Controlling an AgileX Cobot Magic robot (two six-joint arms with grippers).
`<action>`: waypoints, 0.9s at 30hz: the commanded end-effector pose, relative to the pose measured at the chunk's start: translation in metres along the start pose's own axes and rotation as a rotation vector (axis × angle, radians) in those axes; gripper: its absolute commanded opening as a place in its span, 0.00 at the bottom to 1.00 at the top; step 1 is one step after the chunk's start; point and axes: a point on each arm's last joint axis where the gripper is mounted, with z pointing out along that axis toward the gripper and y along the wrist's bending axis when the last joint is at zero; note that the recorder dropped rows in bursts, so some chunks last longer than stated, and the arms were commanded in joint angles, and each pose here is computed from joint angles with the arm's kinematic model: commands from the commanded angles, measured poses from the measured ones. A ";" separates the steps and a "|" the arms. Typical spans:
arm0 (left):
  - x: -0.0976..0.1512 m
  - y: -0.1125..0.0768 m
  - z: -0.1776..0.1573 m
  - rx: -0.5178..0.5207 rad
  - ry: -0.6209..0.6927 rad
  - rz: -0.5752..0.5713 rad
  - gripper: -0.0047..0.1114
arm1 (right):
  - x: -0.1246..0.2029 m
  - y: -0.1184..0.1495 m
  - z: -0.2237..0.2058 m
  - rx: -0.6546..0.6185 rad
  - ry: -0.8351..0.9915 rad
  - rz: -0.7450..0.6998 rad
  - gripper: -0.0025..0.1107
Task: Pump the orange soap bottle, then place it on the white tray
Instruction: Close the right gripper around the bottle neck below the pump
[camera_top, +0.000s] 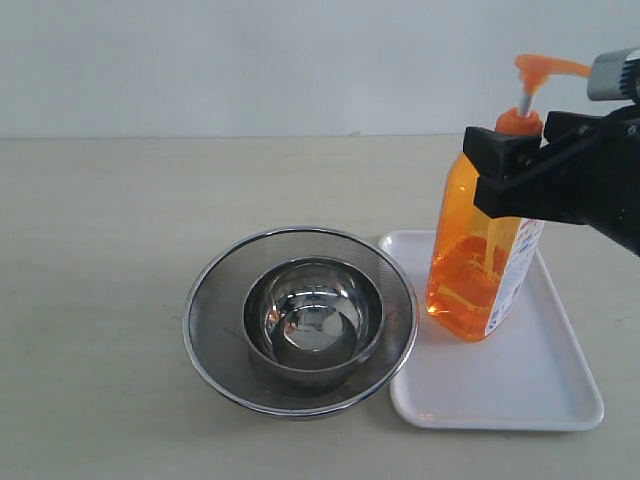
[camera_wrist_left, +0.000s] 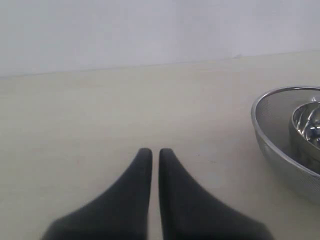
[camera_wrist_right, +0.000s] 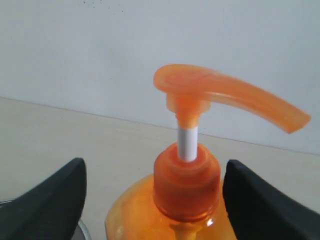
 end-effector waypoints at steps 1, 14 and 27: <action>0.001 0.000 0.000 -0.006 0.000 -0.001 0.08 | 0.000 -0.001 -0.002 0.013 -0.003 -0.010 0.63; 0.001 0.000 0.000 -0.006 0.000 -0.001 0.08 | 0.000 -0.007 -0.002 0.080 -0.010 0.075 0.63; 0.001 0.000 0.000 -0.006 0.000 -0.001 0.08 | 0.009 -0.009 0.009 0.090 -0.022 0.043 0.63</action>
